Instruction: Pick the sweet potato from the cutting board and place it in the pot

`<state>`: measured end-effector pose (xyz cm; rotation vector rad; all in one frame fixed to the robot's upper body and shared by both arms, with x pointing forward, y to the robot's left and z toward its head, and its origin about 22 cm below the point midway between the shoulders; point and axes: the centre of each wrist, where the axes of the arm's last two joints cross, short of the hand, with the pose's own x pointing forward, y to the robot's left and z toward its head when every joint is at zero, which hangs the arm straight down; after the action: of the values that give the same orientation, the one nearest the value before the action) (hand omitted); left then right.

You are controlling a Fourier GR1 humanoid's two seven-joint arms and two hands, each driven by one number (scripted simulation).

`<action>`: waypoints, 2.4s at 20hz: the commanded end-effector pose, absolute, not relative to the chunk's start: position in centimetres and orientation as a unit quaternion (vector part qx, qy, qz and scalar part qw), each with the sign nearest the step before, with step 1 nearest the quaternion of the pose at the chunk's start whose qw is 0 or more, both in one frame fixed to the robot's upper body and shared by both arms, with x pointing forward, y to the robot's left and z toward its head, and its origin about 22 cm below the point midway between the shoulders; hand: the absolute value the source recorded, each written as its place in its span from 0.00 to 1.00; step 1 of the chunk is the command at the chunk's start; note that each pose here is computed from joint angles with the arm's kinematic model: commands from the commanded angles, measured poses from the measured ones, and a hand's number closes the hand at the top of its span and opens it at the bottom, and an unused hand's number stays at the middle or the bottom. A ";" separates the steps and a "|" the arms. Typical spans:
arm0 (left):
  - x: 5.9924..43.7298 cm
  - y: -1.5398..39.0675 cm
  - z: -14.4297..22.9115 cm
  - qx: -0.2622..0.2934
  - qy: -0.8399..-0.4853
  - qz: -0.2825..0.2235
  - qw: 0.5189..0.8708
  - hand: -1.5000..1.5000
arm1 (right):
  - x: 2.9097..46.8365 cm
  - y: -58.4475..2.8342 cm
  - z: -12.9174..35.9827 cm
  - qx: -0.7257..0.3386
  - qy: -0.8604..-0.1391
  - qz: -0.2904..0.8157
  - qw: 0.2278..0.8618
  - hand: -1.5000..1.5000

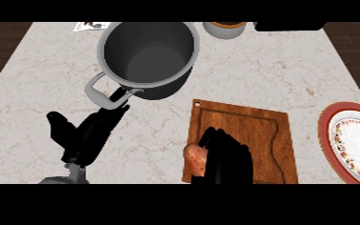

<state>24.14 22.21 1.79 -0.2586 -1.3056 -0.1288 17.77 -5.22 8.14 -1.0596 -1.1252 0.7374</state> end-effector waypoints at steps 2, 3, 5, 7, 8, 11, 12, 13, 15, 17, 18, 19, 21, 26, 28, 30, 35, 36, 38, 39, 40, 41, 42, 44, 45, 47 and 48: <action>23.6 22.4 1.6 -0.121 -0.603 -0.061 0.786 0.50 | 16.8 -4.8 13.4 -0.529 -0.496 0.228 0.650 1.00; 23.6 21.4 1.9 -0.117 -0.612 -0.067 0.779 0.50 | 16.3 -5.1 14.2 -0.534 -0.501 0.226 0.642 1.00; 23.6 22.6 1.5 -0.127 -0.602 -0.070 0.785 0.50 | 16.4 -4.6 15.8 -0.544 -0.526 0.230 0.612 1.00; 24.6 22.1 2.6 -0.128 -0.608 -0.066 0.781 0.50 | 16.6 -4.7 17.4 -0.531 -0.557 0.210 0.603 1.00; 24.7 21.5 2.4 -0.130 -0.610 -0.073 0.778 0.50 | 16.8 -4.5 18.3 -0.508 -0.586 0.193 0.601 1.00; 24.9 22.4 2.9 -0.135 -0.611 -0.076 0.777 0.50 | 18.4 -4.6 19.8 -0.504 -0.592 0.175 0.604 1.00; 24.3 21.7 2.6 -0.130 -0.606 -0.080 0.780 0.50 | 18.9 -4.6 20.5 -0.506 -0.594 0.173 0.601 1.00; 25.3 21.0 2.0 -0.135 -0.609 -0.084 0.777 0.50 | 19.6 -4.0 20.8 -0.506 -0.598 0.179 0.596 1.00; 24.8 21.1 2.0 -0.137 -0.609 -0.082 0.777 0.50 | 21.1 -4.3 22.4 -0.503 -0.597 0.158 0.604 1.00; 25.1 20.9 2.6 -0.132 -0.611 -0.085 0.776 0.50 | 22.4 -3.7 23.1 -0.508 -0.594 0.163 0.603 1.00; 25.0 20.7 2.5 -0.142 -0.604 -0.091 0.779 0.50 | 23.3 -3.3 23.3 -0.507 -0.592 0.161 0.606 1.00; 24.9 21.1 2.7 -0.136 -0.610 -0.086 0.776 0.50 | 24.1 -3.2 23.5 -0.495 -0.591 0.161 0.617 1.00; 24.6 21.1 2.0 -0.141 -0.606 -0.087 0.778 0.50 | 25.8 -3.0 25.5 -0.495 -0.588 0.167 0.618 1.00; 25.2 20.1 2.4 -0.143 -0.613 -0.097 0.771 0.50 | 31.1 -1.5 27.1 -0.485 -0.584 0.174 0.627 1.00; 25.4 19.5 2.7 -0.147 -0.610 -0.098 0.773 0.50 | 31.9 -0.3 28.2 -0.465 -0.592 0.189 0.630 1.00; 25.7 20.9 3.0 -0.145 -0.609 -0.094 0.774 0.50 | 34.2 -0.2 26.1 -0.479 -0.575 0.190 0.635 1.00; 24.6 19.9 3.0 -0.148 -0.611 -0.095 0.772 0.50 | 38.3 -0.4 24.7 -0.469 -0.575 0.199 0.641 1.00; 25.4 19.9 2.2 -0.149 -0.608 -0.100 0.773 0.50 | 38.1 1.0 25.4 -0.476 -0.584 0.191 0.630 1.00; 24.8 20.0 2.7 -0.153 -0.616 -0.092 0.767 0.50 | 39.8 -0.4 23.1 -0.472 -0.578 0.182 0.640 1.00; 25.3 19.7 2.1 -0.154 -0.611 -0.102 0.770 0.50 | 40.5 -0.3 22.8 -0.468 -0.586 0.190 0.633 1.00; 25.7 19.1 3.4 -0.153 -0.610 -0.111 0.769 0.50 | 40.9 -0.2 23.2 -0.464 -0.587 0.183 0.637 1.00; 25.6 19.2 3.1 -0.147 -0.615 -0.108 0.767 0.50 | 41.2 -0.3 22.4 -0.461 -0.594 0.181 0.634 1.00; 25.9 19.1 3.4 -0.150 -0.623 -0.107 0.760 0.50 | 41.9 -1.1 21.6 -0.457 -0.594 0.170 0.640 1.00; 25.3 20.2 2.7 -0.156 -0.616 -0.105 0.765 0.50 | 42.2 -0.9 21.2 -0.446 -0.601 0.158 0.644 1.00; 26.4 19.8 3.3 -0.163 -0.614 -0.113 0.764 0.50 | 42.3 -0.7 20.9 -0.448 -0.597 0.155 0.647 1.00; 25.6 19.2 3.4 -0.168 -0.616 -0.126 0.759 0.50 | 43.0 -1.5 18.9 -0.444 -0.585 0.155 0.661 1.00; 26.5 19.4 3.7 -0.156 -0.621 -0.116 0.760 0.50 | 43.3 -1.5 19.1 -0.441 -0.576 0.182 0.663 1.00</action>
<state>25.92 19.48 3.28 -0.3432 -1.3410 -0.2496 42.32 -1.08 20.62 -1.0159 -1.3458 0.4315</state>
